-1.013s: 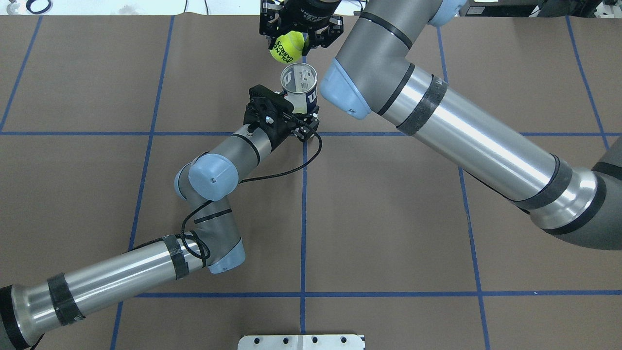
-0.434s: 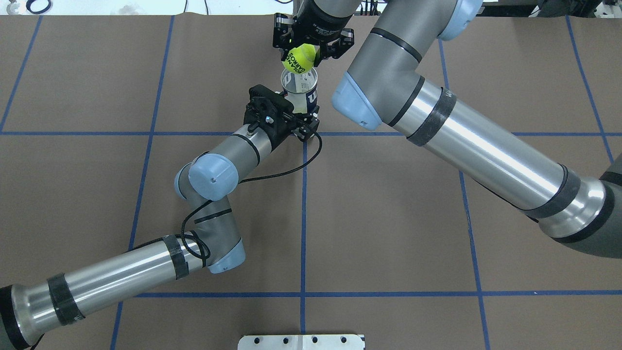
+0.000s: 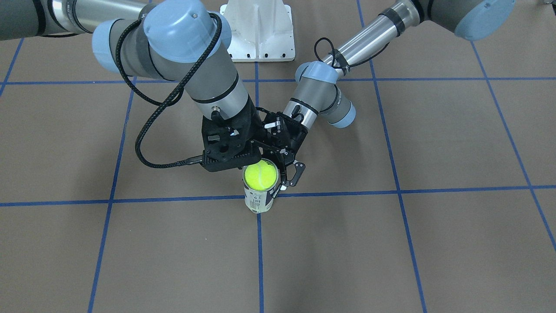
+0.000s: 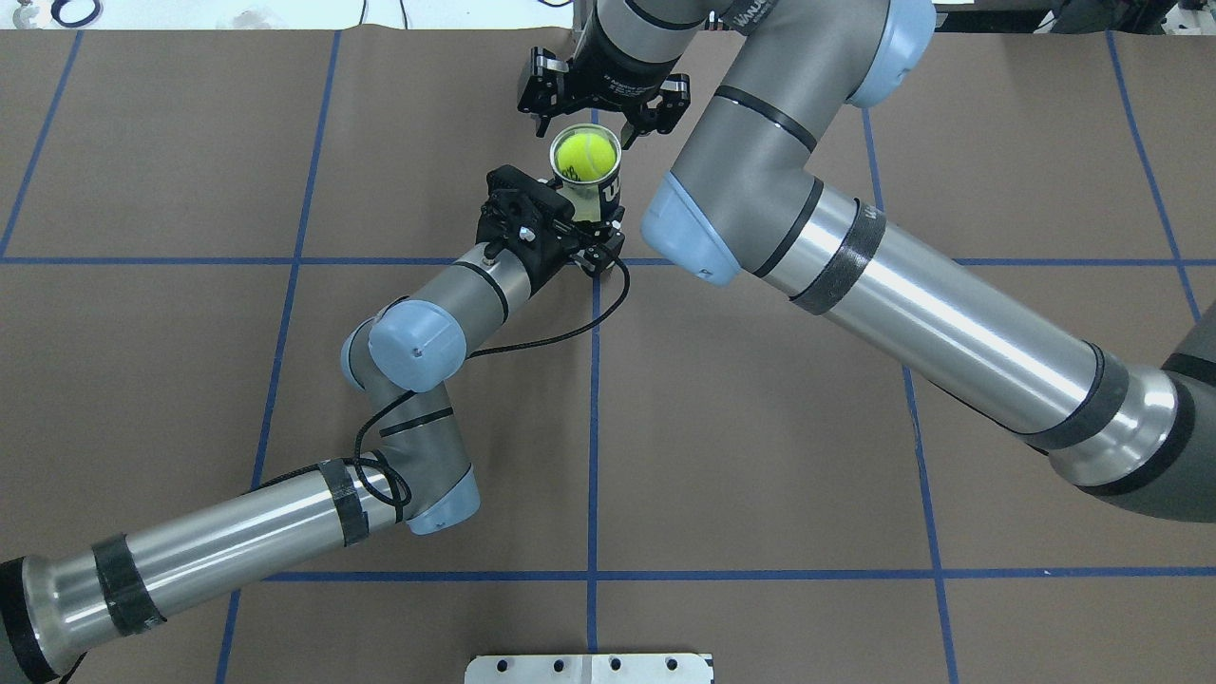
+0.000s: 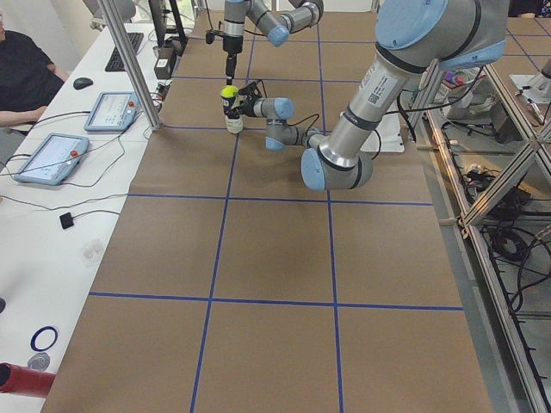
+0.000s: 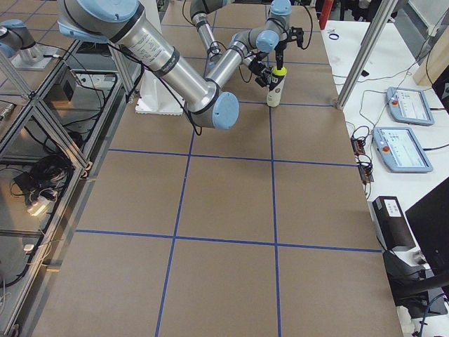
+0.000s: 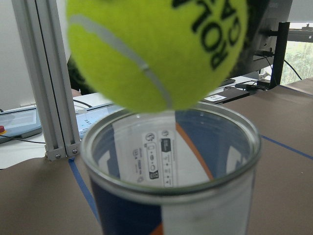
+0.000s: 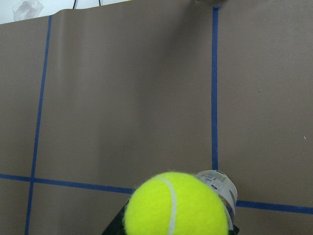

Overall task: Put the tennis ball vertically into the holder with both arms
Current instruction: 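Lower the ball into the can and open the right gripper, then open the left gripper and withdraw both grippers from the can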

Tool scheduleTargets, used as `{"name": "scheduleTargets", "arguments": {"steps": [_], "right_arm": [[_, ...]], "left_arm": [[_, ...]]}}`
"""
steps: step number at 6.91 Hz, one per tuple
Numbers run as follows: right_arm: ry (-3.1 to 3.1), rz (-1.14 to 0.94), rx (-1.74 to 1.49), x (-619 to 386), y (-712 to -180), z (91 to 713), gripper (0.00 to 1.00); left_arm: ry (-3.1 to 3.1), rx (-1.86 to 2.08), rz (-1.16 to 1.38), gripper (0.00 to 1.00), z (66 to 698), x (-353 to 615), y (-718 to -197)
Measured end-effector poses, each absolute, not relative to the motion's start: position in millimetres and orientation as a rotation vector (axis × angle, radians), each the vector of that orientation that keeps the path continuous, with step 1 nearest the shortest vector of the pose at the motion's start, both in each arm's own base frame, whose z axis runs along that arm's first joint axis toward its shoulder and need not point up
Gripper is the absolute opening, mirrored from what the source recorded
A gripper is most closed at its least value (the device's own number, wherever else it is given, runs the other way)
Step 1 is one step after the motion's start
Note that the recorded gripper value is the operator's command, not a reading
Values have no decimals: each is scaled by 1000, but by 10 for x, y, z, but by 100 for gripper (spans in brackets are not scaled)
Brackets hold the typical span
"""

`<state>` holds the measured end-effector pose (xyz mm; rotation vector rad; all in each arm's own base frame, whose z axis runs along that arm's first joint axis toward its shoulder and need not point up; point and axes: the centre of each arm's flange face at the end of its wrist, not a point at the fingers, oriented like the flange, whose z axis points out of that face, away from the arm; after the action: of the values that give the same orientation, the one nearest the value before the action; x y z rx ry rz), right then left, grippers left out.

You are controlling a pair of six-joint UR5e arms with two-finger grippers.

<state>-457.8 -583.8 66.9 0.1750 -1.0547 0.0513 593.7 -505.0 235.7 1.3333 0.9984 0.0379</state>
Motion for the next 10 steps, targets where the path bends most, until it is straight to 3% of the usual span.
{"name": "scheduleTargets", "arguments": {"steps": [2, 3, 10], "right_arm": [[-1044, 49, 178, -4590, -5764, 652, 100], [-1045, 46, 181, -4581, -5753, 645, 100], [-1051, 37, 182, -4542, -5712, 682, 100]], "left_arm": [[999, 1333, 37, 87, 2358, 5937, -5050], [999, 1332, 37, 98, 2360, 5938, -5050], [994, 1317, 61, 99, 2306, 5937, -4974]]}}
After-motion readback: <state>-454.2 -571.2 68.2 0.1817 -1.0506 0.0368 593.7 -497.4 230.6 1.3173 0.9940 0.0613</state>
